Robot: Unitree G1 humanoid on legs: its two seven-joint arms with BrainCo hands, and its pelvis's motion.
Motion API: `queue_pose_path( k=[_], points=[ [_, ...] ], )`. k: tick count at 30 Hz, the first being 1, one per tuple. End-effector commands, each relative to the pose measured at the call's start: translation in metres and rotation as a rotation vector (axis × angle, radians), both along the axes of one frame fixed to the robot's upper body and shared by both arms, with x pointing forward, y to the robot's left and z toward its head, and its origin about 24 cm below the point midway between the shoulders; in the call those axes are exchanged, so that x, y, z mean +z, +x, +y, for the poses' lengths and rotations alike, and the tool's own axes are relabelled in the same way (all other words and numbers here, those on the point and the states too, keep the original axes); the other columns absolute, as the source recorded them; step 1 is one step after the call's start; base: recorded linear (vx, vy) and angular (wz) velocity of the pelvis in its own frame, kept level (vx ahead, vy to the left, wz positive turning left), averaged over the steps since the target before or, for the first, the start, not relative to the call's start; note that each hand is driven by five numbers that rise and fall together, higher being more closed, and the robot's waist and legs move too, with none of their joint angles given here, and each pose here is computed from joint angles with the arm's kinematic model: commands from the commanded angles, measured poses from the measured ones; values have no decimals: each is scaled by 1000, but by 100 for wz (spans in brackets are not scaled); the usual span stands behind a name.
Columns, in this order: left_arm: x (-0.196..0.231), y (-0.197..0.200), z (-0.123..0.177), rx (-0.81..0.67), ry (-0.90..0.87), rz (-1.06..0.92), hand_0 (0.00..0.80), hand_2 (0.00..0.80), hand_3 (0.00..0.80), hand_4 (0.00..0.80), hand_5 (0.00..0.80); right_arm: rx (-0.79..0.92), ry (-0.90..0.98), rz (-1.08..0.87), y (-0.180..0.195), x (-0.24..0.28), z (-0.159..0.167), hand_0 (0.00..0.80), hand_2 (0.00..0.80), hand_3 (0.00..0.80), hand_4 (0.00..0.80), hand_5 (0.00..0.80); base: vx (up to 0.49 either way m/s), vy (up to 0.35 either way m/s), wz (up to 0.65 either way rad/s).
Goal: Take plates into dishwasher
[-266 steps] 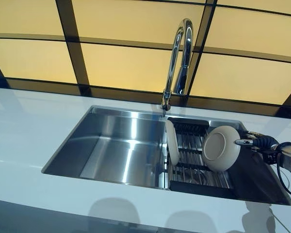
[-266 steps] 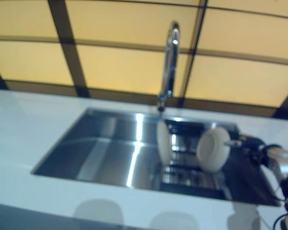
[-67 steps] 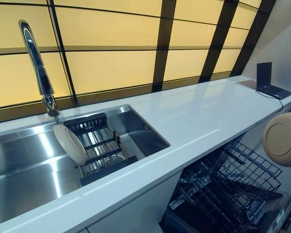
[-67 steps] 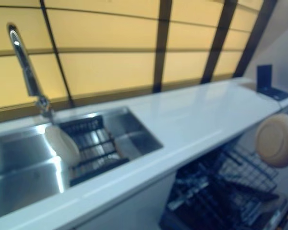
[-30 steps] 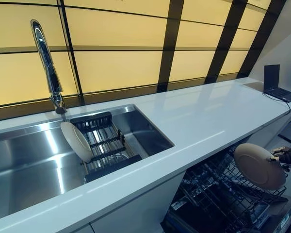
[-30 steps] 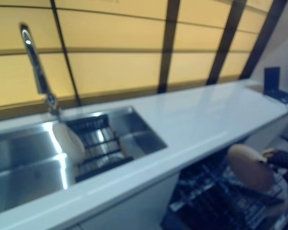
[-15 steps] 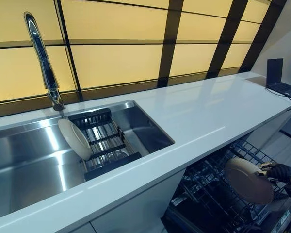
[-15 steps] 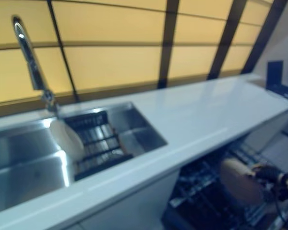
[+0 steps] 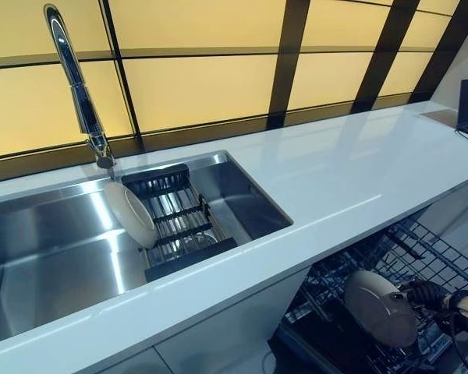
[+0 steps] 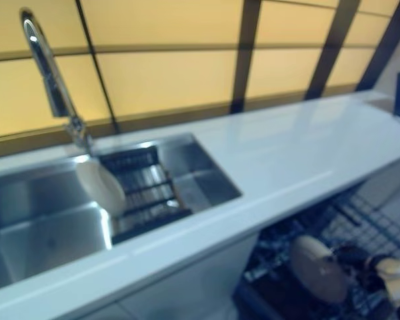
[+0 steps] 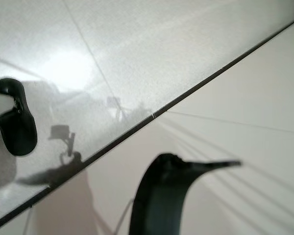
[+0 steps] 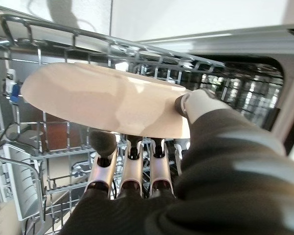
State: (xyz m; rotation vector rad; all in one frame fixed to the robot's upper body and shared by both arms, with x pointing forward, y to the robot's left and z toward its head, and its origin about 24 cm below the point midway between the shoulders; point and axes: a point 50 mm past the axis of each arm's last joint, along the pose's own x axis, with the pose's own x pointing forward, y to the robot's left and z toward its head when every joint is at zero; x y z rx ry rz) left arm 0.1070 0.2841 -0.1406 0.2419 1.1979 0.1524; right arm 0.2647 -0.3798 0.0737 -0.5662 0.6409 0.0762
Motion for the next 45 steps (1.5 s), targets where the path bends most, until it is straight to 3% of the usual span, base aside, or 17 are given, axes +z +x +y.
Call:
queue_pose_path(
  k=[1,14,34,35,36,37,45],
  points=[
    [5,17,1,35,-17,-69,0,0,0,0,0,73,-109,-62,17,20,9,800,800,800,800,800,-39,-29,4],
    [14,31,8,186,-51,-189,0,0,0,0,0,56,-221,-4,17,4,8,800,800,800,800,800,-28,-12,5],
    [16,37,5,156,-60,-201,0,0,0,0,0,10,-216,38,12,-16,7,800,800,800,800,800,-5,0,1],
    [16,37,5,152,-59,-198,0,0,0,0,0,-2,-222,41,11,-17,6,452,452,452,452,452,0,0,0],
    [16,37,5,152,-59,-198,0,0,0,0,0,-3,-219,43,10,-17,6,157,157,157,157,157,0,0,0],
    [16,37,5,152,-59,-198,0,0,0,0,0,-7,-217,46,10,-18,6,0,0,0,0,0,0,0,0],
    [17,36,7,163,-47,-197,0,0,0,0,0,-49,-244,41,8,-4,-6,0,0,0,0,0,3,0,1]
  ],
)
